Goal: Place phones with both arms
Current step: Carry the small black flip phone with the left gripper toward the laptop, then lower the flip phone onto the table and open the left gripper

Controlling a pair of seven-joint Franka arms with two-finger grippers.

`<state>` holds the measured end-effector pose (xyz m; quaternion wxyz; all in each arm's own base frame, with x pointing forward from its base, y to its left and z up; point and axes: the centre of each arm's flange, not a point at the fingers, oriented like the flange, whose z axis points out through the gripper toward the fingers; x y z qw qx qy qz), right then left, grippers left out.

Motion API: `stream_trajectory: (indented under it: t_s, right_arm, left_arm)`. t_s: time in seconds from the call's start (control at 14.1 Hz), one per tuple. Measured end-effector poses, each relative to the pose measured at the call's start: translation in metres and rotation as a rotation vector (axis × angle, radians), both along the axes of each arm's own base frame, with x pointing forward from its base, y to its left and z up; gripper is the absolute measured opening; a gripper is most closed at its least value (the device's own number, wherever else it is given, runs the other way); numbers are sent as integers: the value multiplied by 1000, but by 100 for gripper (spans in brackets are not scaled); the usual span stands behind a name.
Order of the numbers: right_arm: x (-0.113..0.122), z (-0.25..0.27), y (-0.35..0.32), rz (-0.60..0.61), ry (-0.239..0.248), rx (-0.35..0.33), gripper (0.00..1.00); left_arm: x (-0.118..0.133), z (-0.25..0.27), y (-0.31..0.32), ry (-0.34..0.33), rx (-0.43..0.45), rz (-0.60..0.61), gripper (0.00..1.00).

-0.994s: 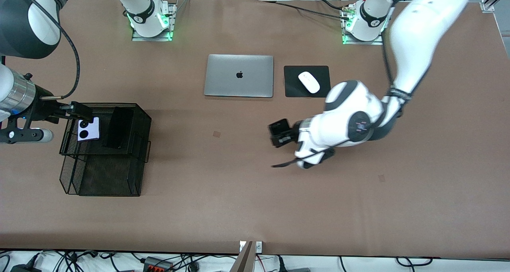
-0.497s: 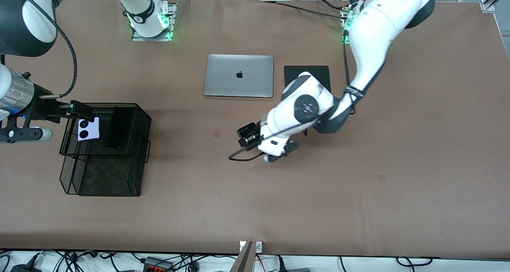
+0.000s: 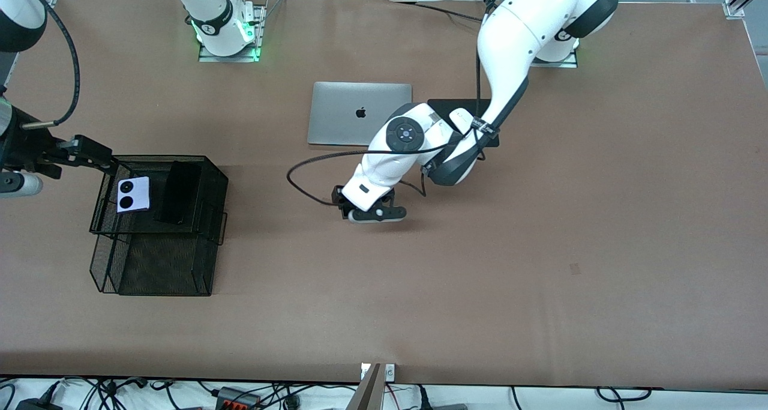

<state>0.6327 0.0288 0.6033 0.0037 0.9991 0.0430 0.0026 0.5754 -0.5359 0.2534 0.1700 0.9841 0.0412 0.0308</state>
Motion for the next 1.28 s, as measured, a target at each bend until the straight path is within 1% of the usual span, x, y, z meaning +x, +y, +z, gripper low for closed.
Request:
stream_trajectory:
  t_s: [0.07,0.21,0.35,0.43,0.64,0.78,1.06,1.21,1.28]
  right_arm:
    - [-2,-1,0,1,4,-5,100]
    - [-5,-7,-8,-10,21,-10,100]
    - [-12,-17,-23,-34,45,-10,100]
    - [-17,-22,-28,-41,47,-9,100]
    - [-35,-29,-28,-39,54,-6,100]
    - [-41,-26,-26,-34,50,-5,100]
    - [-40,-27,-27,-36,34,-5,100]
    - [-37,-33,-26,-35,37,-5,100]
    - [-35,-38,-26,-34,42,-5,100]
  left_arm:
    - [0,-6,1,-26,19,-63,79]
    - [0,-12,2,-66,53,-142,79]
    - [-4,-23,-1,-70,71,-172,79]
    - [-7,-31,-2,-67,82,-181,79]
    - [-13,-52,-6,-69,117,-195,79]
    - [-16,-55,-8,-68,124,-183,79]
    - [-9,-64,-2,-61,135,-132,79]
    - [-5,-66,-1,-69,137,-126,79]
    - [-3,-66,-2,-74,138,-126,82]
